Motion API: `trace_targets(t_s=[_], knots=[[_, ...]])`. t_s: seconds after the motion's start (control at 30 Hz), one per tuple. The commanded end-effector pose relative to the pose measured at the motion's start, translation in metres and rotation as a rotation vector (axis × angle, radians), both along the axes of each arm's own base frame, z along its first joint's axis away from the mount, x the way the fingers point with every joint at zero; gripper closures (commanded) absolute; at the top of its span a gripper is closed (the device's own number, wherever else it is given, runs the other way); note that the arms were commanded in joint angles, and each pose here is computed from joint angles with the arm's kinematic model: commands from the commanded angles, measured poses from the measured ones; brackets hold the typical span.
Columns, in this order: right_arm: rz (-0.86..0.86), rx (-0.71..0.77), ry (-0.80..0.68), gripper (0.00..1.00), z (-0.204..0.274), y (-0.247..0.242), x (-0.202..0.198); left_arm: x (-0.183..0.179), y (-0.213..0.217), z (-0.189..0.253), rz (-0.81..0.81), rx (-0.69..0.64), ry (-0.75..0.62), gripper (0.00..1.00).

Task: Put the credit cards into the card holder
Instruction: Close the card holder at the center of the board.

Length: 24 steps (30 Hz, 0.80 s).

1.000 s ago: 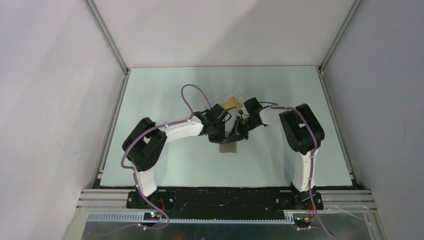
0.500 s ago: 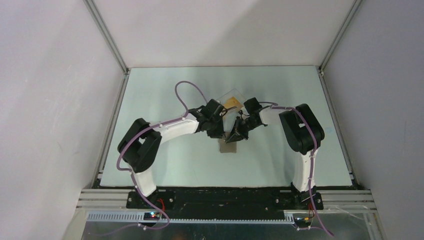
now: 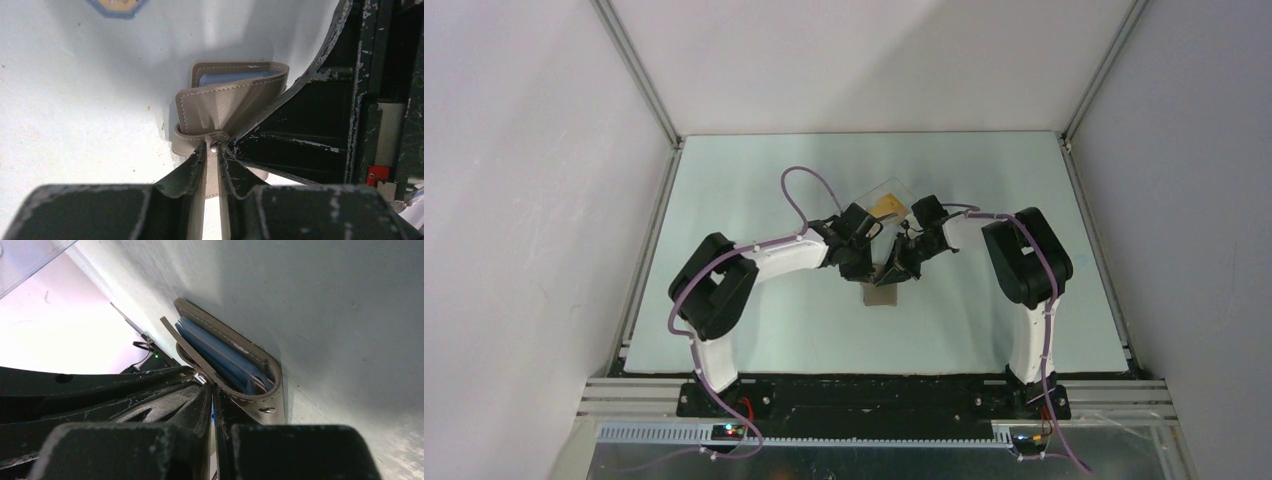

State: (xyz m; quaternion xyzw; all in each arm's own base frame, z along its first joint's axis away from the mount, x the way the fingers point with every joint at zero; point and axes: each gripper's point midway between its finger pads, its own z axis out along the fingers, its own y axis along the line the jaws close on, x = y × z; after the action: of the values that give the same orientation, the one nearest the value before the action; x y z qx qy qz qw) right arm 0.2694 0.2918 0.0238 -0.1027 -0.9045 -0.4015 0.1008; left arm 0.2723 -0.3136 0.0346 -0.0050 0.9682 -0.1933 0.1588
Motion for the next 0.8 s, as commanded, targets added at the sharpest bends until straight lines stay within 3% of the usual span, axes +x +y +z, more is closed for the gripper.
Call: trace_targets(t_s=[0.0, 0.4, 0.47, 0.6, 0.77], knots=[[0.015, -0.250, 0.168, 0.94, -0.065, -0.027, -0.047, -0.006, -0.010, -0.008, -0.016, -0.012, 0.024, 0.82], [0.024, -0.204, 0.142, 0.86, -0.050, -0.021, -0.044, -0.014, -0.010, -0.023, -0.022, 0.014, 0.056, 0.85], [0.022, -0.189, 0.126, 0.84, -0.042, -0.019, -0.042, -0.015, -0.008, -0.026, -0.016, 0.020, 0.061, 0.85], [0.013, -0.168, 0.088, 0.70, -0.023, -0.018, -0.037, -0.015, -0.007, -0.028, -0.014, 0.028, 0.064, 0.86], [-0.003, -0.137, 0.049, 0.67, -0.002, -0.017, -0.030, -0.016, -0.007, -0.030, -0.012, 0.030, 0.069, 0.86]])
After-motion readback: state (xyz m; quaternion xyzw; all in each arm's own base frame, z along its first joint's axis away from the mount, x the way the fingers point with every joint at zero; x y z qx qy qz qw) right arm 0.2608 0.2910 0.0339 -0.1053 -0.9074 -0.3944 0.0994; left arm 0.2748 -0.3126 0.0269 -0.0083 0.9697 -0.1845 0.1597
